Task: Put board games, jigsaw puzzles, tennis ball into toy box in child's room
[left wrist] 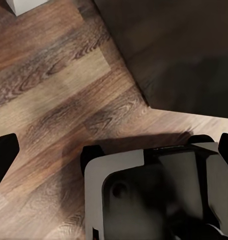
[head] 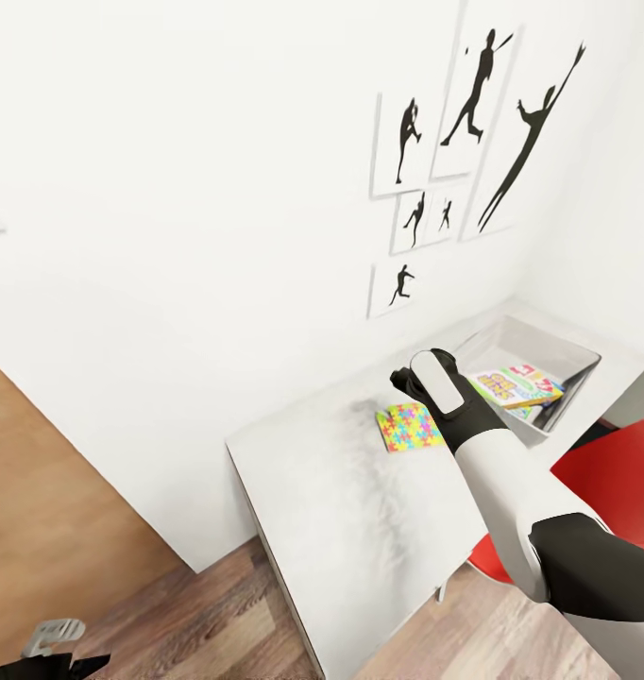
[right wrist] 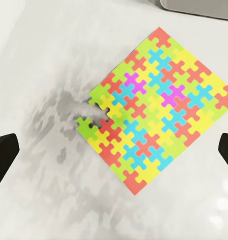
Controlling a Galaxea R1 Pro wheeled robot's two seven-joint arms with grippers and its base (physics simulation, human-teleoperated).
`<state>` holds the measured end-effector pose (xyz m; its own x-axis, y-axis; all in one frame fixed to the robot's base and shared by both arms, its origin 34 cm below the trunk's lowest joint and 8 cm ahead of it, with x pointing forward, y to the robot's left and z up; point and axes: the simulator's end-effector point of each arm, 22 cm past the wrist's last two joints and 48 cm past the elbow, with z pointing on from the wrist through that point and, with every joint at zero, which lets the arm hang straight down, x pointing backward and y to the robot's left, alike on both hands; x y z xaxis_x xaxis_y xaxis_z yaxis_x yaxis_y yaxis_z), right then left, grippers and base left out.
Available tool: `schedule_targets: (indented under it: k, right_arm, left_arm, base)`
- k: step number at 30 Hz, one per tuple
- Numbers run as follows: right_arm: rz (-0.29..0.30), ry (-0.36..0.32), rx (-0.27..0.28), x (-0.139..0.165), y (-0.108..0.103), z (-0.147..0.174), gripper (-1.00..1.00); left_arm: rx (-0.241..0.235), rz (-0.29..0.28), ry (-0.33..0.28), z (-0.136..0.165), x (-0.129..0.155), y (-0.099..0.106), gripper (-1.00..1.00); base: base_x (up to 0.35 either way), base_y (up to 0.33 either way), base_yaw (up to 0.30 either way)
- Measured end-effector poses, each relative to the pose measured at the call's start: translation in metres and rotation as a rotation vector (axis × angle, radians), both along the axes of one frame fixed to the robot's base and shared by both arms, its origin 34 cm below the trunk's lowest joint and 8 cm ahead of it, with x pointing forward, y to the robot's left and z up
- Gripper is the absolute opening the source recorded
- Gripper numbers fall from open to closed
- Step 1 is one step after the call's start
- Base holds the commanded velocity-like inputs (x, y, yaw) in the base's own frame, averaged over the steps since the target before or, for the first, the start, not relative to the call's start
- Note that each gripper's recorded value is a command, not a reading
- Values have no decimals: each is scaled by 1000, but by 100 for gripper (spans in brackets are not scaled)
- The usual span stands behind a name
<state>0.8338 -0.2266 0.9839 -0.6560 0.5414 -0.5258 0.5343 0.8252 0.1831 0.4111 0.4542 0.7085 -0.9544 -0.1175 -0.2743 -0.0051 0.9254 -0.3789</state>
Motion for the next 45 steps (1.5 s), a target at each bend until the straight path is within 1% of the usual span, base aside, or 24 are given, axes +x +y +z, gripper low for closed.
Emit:
schedule_targets:
  k: [45]
  right_arm:
    - [0, 72, -2, -3, 0, -53, 100]
  left_arm:
    - [8, -1, 76, -22, -23, 1, 100]
  base:
    - [0, 0, 0]
